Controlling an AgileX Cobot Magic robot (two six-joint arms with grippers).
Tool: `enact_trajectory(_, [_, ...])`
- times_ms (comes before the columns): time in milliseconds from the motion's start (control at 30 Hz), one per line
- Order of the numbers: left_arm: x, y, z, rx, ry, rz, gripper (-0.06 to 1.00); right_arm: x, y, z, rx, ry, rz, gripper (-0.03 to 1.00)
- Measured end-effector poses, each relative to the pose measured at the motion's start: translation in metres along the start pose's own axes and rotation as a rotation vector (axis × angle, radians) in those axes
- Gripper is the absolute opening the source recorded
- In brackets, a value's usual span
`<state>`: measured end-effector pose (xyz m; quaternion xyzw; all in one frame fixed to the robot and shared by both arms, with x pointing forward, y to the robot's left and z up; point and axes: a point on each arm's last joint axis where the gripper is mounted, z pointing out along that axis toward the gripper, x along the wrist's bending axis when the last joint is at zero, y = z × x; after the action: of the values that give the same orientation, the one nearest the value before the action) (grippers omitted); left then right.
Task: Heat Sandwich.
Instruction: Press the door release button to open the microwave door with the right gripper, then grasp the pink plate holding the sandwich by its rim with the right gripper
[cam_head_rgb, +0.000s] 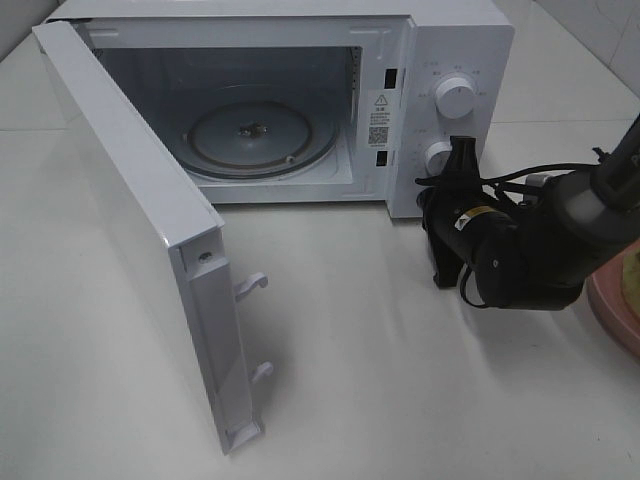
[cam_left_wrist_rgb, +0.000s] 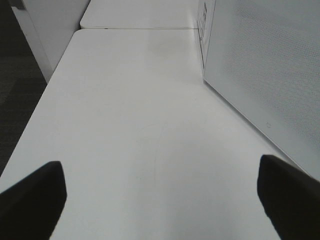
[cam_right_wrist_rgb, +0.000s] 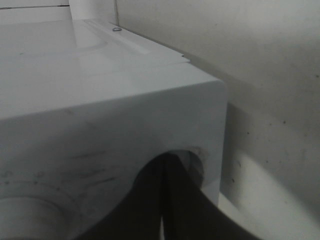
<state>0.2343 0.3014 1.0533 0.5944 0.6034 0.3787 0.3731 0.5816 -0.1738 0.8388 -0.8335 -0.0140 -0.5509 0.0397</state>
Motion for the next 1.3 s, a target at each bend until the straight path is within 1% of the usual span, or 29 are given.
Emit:
enact_trajectory(267, [0.0, 0.0, 0.0, 0.0, 0.0, 0.0, 0.97, 0.0, 0.0, 0.0, 0.004, -0.013, -0.001, 0.02])
enact_trajectory(400, [0.0, 0.0, 0.0, 0.0, 0.0, 0.0, 0.97, 0.004, 0.0, 0.0, 0.013, -0.048, 0.005, 0.02])
enact_trajectory(633, [0.0, 0.0, 0.0, 0.0, 0.0, 0.0, 0.97, 0.005, 0.0, -0.004, 0.031, -0.06, -0.011, 0.02])
enact_trajectory(800, [0.0, 0.0, 0.0, 0.0, 0.0, 0.0, 0.97, 0.007, 0.002, -0.014, 0.057, -0.067, -0.038, 0.02])
enact_trajectory(867, [0.0, 0.0, 0.0, 0.0, 0.0, 0.0, 0.97, 0.009, 0.001, -0.022, 0.079, -0.076, -0.069, 0.02])
enact_trajectory(1100, [0.0, 0.0, 0.0, 0.0, 0.0, 0.0, 0.97, 0.007, 0.005, -0.036, 0.086, -0.097, -0.087, 0.02])
enact_trajectory(1167, [0.0, 0.0, 0.0, 0.0, 0.0, 0.0, 0.97, 0.006, 0.008, -0.045, 0.091, -0.115, -0.096, 0.02])
enact_trajectory(1300, [0.0, 0.0, 0.0, 0.0, 0.0, 0.0, 0.97, 0.009, 0.009, -0.057, 0.103, -0.132, -0.128, 0.02])
